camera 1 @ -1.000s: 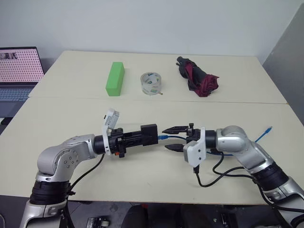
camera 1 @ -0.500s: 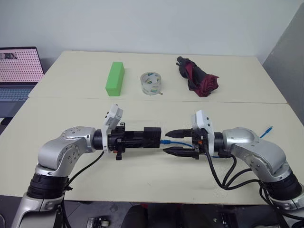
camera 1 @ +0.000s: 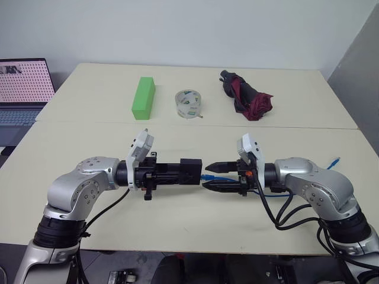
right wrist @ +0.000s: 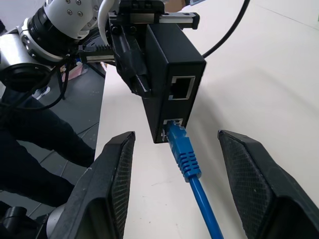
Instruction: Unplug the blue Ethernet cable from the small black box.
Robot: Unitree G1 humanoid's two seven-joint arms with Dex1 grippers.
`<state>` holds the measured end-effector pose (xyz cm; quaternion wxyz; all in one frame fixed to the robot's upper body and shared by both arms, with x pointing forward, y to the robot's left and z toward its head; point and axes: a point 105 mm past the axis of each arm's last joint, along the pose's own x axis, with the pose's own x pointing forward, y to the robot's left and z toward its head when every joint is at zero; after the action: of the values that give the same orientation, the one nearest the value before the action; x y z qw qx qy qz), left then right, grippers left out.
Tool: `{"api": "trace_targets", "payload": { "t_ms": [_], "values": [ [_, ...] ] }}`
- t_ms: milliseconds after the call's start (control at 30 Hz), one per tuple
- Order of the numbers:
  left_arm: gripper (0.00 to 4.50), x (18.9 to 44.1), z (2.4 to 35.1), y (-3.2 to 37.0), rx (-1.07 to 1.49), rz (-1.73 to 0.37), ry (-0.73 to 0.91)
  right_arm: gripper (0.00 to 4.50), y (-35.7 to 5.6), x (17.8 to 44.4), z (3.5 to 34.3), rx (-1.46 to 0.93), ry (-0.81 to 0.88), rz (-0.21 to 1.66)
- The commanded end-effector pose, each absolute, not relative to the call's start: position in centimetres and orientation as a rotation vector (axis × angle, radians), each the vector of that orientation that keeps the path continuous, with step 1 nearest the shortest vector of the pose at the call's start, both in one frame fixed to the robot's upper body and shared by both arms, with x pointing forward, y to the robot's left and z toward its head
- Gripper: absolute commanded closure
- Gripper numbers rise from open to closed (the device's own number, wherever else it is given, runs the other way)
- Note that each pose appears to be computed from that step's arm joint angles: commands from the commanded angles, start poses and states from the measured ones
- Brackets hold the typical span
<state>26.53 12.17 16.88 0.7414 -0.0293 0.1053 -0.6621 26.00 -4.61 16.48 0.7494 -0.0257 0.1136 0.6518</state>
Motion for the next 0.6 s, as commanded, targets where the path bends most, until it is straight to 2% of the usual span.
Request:
{"api": "trace_targets", "payload": {
  "t_ms": [33, 100, 433, 600],
  "values": [
    [3.72, 26.26, 17.59, 11.88, -0.028, -1.464, 0.192, 2.07, -4.27, 25.84, 17.39, -0.072, 0.211, 1.448],
    [3.72, 26.28, 17.57, 11.88, -0.029, -1.462, 0.191, 2.26, -4.21, 25.87, 17.33, -0.078, 0.213, 1.45],
    [3.72, 26.09, 17.67, 11.66, -0.036, -1.468, 0.183, 4.45, -4.2, 25.86, 17.04, -0.105, 0.222, 1.459],
    [3.72, 25.86, 17.66, 11.4, -0.03, -1.489, 0.183, 4.46, -4.16, 26.05, 17.06, -0.115, 0.223, 1.464]
  ]
}}
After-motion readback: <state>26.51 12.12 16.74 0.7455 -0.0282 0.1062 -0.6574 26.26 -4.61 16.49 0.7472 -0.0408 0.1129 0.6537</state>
